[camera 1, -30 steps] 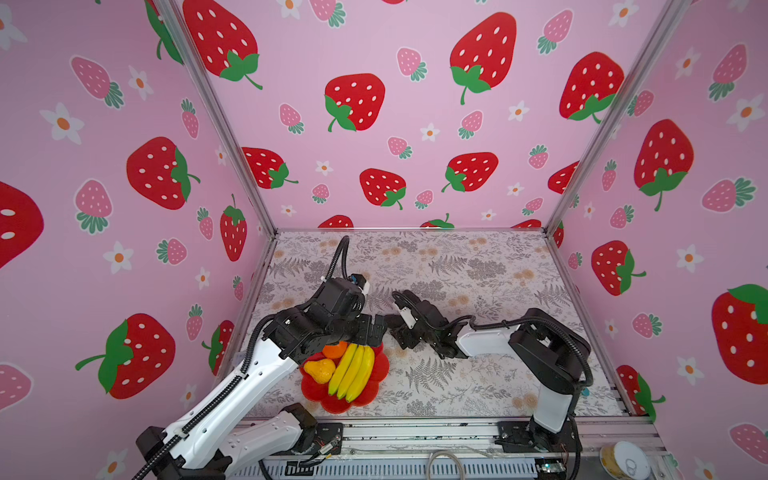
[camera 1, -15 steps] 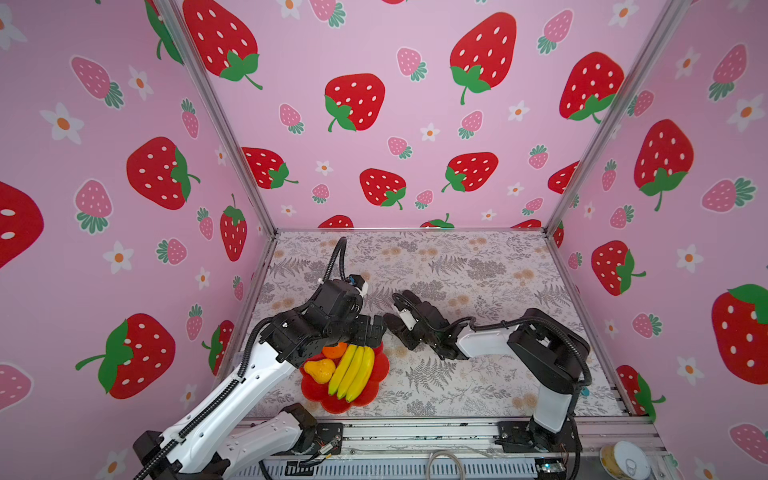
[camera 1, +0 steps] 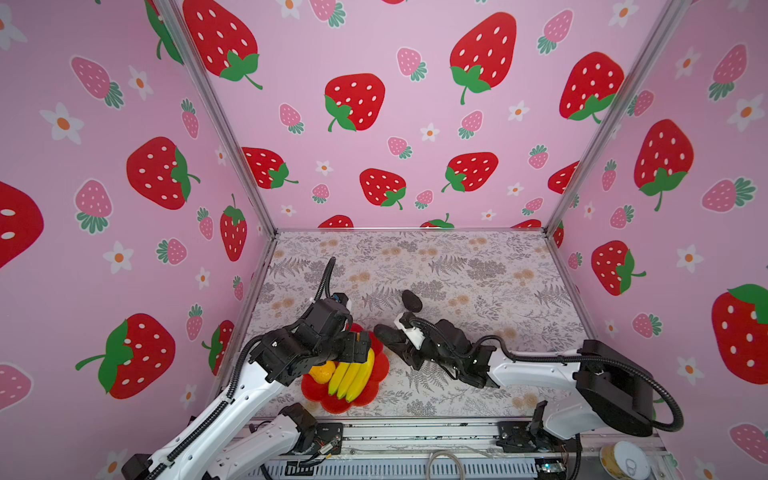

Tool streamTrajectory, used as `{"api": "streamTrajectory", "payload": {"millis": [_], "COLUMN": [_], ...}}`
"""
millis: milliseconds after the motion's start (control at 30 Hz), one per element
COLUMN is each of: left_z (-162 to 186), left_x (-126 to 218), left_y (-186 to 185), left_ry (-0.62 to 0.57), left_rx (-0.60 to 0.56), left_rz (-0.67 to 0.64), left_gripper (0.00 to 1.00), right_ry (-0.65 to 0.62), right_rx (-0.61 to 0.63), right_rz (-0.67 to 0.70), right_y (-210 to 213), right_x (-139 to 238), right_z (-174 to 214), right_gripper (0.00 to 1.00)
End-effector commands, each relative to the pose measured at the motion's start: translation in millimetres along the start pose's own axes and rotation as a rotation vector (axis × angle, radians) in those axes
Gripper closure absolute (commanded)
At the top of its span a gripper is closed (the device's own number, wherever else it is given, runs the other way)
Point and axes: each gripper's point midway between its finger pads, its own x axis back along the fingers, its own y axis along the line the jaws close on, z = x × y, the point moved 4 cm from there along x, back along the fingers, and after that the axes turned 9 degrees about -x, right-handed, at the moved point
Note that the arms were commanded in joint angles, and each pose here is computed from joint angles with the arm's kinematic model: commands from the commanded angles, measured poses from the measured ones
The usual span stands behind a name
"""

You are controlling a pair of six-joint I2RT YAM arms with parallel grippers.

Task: Place and organize the fake fruits in the fruit bowl
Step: 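Place the avocado in the red bowl beside the bananas, right gripper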

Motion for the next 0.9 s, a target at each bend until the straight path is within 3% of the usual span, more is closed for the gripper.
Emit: {"api": "streamTrajectory", "payload": {"millis": [0, 367, 567, 700, 867], "left_z": [6.3, 12.0, 10.8, 9.5, 6.2], "left_x": [14.3, 22.4, 19.9, 21.5, 23.7], "left_y": [11.1, 14.3, 12.3, 11.7, 10.1], "left_ry": [-0.041, -0.041, -0.039, -0.043, -0.054], "left_rx": [0.065, 0.058, 0.055, 0.049, 0.042], "left_rz": [-0.040, -0.045, -0.034, -0.031, -0.024], "left_gripper": [0.01, 0.01, 0.01, 0.01, 0.01], "right_ry": [-0.029, 0.068, 0.087, 0.099, 0.098], "right_rx": [0.017, 0.047, 0.065, 0.074, 0.092], "right_rz": [-0.049, -0.054, -0.051, -0.048, -0.018], "right_y": [23.9, 44.0, 45.7, 46.0, 41.9], "right_x": [-3.5, -27.3, -40.8, -43.9, -39.9], "right_z": [0.8, 39.5, 38.4, 39.6, 36.4], "right_gripper": [0.66, 0.64, 0.62, 0.51, 0.26]}}
